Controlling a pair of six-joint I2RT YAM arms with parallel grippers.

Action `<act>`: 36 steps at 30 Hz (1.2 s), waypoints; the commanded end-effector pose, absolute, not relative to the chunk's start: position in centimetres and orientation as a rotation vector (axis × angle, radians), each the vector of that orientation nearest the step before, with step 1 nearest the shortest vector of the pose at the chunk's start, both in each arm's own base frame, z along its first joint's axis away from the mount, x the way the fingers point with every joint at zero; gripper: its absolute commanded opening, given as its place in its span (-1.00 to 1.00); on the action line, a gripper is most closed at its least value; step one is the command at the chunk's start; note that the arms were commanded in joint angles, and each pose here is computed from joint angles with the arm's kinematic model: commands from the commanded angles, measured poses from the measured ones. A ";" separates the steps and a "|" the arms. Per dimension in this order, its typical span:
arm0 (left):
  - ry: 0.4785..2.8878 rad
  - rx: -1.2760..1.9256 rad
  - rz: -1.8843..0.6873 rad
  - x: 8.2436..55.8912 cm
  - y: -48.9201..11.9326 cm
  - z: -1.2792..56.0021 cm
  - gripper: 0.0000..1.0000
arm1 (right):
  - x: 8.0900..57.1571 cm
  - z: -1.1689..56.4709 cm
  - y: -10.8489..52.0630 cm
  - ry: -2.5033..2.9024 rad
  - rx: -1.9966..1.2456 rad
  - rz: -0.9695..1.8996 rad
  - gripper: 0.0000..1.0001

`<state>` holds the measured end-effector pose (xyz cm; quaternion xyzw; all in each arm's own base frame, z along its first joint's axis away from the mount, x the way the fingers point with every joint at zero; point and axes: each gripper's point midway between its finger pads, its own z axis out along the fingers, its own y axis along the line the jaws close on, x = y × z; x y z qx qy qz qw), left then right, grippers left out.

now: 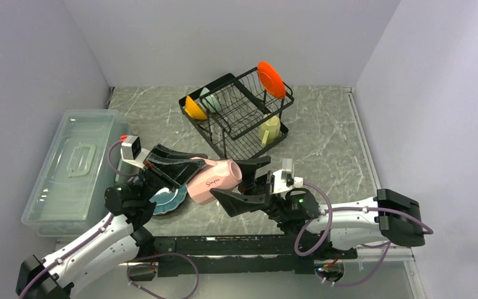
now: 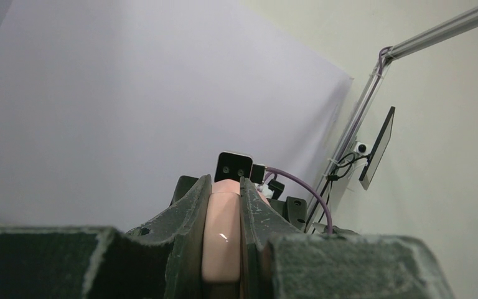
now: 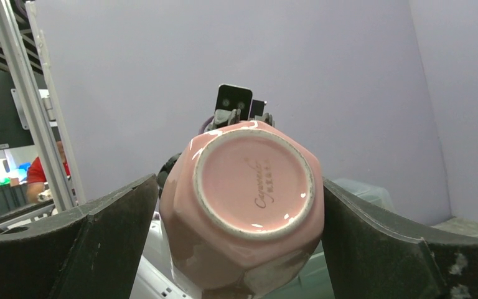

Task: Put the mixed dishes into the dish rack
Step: Pick up the cup at the center of the board.

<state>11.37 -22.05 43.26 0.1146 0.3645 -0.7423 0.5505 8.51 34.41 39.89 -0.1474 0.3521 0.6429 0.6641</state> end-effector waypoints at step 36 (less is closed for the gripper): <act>0.760 0.108 -1.778 11.7 -19.5 45.0 0.14 | 7.0 47.3 30.1 0.493 -0.198 1.509 -1.00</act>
